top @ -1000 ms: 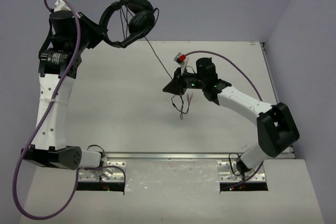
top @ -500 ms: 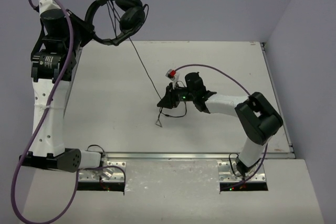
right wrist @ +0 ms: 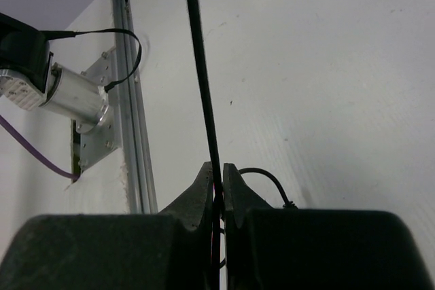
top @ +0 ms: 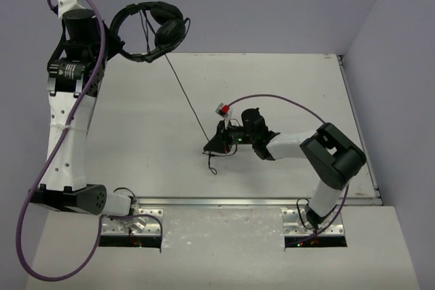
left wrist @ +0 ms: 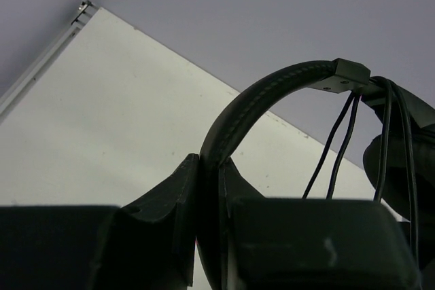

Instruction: Wrap the headphones

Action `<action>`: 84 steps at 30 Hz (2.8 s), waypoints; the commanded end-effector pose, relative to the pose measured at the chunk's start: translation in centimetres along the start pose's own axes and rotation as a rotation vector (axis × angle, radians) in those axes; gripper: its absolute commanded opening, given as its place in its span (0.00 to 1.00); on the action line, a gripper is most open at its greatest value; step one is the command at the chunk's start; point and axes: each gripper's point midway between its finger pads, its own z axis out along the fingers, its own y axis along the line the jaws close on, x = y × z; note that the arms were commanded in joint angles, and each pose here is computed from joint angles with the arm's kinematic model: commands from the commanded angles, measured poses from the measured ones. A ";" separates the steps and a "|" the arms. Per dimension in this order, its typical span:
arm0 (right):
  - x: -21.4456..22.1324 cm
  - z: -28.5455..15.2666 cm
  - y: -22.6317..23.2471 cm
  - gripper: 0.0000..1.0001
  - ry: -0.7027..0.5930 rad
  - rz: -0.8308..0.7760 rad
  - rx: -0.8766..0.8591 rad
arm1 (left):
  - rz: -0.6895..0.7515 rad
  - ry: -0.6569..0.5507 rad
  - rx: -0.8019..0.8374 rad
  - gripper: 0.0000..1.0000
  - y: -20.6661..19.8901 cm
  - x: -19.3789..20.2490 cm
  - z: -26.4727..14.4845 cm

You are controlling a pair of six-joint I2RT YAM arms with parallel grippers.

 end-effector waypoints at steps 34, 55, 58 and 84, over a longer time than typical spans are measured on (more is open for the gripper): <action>-15.6 -5.7 22.0 0.01 0.038 -0.699 0.143 | 0.066 -0.064 -0.249 0.00 2.7 16.9 7.2; -32.1 -16.0 8.3 0.01 0.023 -0.902 0.803 | 0.442 -0.059 0.347 0.00 -3.6 28.8 -1.8; -33.5 -17.8 5.3 0.01 0.042 -0.963 0.980 | 0.485 -0.048 0.410 0.00 -3.8 29.5 -3.2; -31.6 -16.4 -3.5 0.01 -0.002 -0.847 0.876 | 0.554 0.330 0.764 0.00 -7.9 33.3 -13.0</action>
